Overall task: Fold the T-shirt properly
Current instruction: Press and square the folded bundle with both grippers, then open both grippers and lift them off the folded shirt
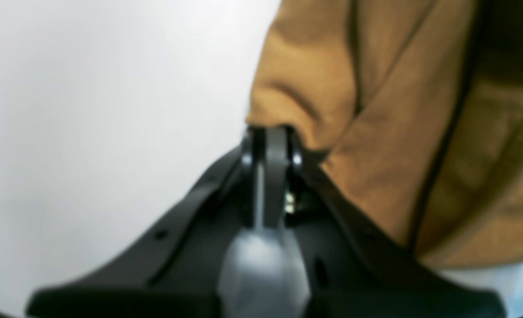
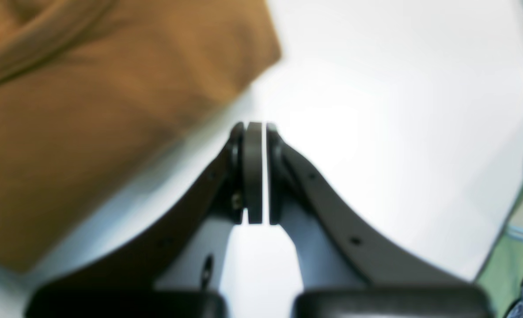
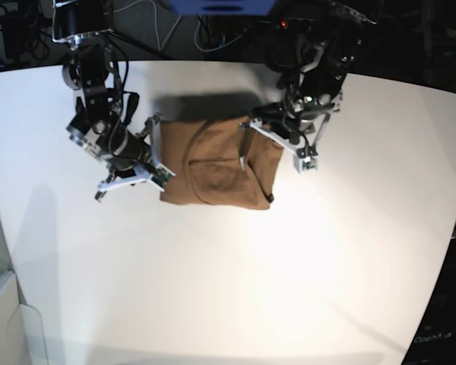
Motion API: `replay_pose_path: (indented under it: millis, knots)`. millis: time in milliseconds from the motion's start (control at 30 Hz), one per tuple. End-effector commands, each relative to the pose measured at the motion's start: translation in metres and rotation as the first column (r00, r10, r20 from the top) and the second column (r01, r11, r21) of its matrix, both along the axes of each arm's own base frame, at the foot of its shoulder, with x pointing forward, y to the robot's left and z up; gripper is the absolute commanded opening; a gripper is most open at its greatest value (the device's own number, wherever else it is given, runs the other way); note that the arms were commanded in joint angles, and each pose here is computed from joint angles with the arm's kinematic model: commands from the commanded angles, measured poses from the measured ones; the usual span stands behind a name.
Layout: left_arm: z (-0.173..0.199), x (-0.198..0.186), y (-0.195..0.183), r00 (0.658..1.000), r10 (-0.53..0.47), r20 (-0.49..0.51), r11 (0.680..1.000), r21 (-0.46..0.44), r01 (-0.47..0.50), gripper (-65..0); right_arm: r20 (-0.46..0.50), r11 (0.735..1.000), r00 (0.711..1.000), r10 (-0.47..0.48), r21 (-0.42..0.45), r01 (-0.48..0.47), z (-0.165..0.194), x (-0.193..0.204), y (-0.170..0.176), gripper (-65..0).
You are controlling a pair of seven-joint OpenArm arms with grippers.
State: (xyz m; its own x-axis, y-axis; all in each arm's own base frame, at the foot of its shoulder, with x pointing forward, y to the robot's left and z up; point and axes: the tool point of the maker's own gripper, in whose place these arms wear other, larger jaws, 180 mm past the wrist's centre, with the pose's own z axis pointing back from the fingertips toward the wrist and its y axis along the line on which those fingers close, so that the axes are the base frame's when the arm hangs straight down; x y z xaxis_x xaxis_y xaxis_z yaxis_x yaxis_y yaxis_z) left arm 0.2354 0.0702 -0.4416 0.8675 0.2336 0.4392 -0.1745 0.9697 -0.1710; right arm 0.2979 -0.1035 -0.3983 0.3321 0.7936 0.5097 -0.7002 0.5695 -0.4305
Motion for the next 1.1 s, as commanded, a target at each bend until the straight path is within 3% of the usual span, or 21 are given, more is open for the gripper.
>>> replay_pose_path:
  millis: [0, 233, 467, 667, 900, 1067]
  knots:
    - [-0.005, -0.003, 0.001, 1.0, 0.008, -0.029, 1.0, 0.0, -0.008, -62.4, 0.033, 1.0, 0.999, 0.002, 0.022, -0.002, 0.009, 0.003, 0.004, -65.0]
    - [-0.013, 0.032, 0.007, 1.0, 0.027, -0.004, 0.999, 0.04, -0.027, -62.4, -0.055, 0.996, 0.998, -0.006, 0.09, 0.011, -0.014, -0.034, 0.028, -65.0]
    - [-0.016, 0.083, 0.025, 0.99, 0.061, 0.124, 0.99, 0.116, -0.075, -62.4, -0.117, 0.982, 0.993, -0.011, 0.188, 0.033, -0.021, -0.064, 0.065, -65.0]
    - [-0.008, 0.128, 0.024, 0.964, 0.074, 0.254, 0.982, 0.147, -0.114, -62.4, -0.136, 0.962, 0.987, 0.081, 0.269, -0.042, -0.016, -0.086, 0.118, -65.0]
    - [0.028, 0.169, -0.029, 0.901, -0.063, 0.43, 0.997, 0.064, 0.039, -62.4, -0.15, 0.951, 0.977, 0.15, 0.291, -0.101, -0.016, -0.102, 0.141, -65.0]
    - [0.055, 0.189, -0.059, 0.861, -0.108, 0.498, 0.993, 0.021, 0.112, -62.4, -0.168, 0.948, 0.971, 0.17, 0.297, -0.115, -0.019, -0.114, 0.146, -65.0]
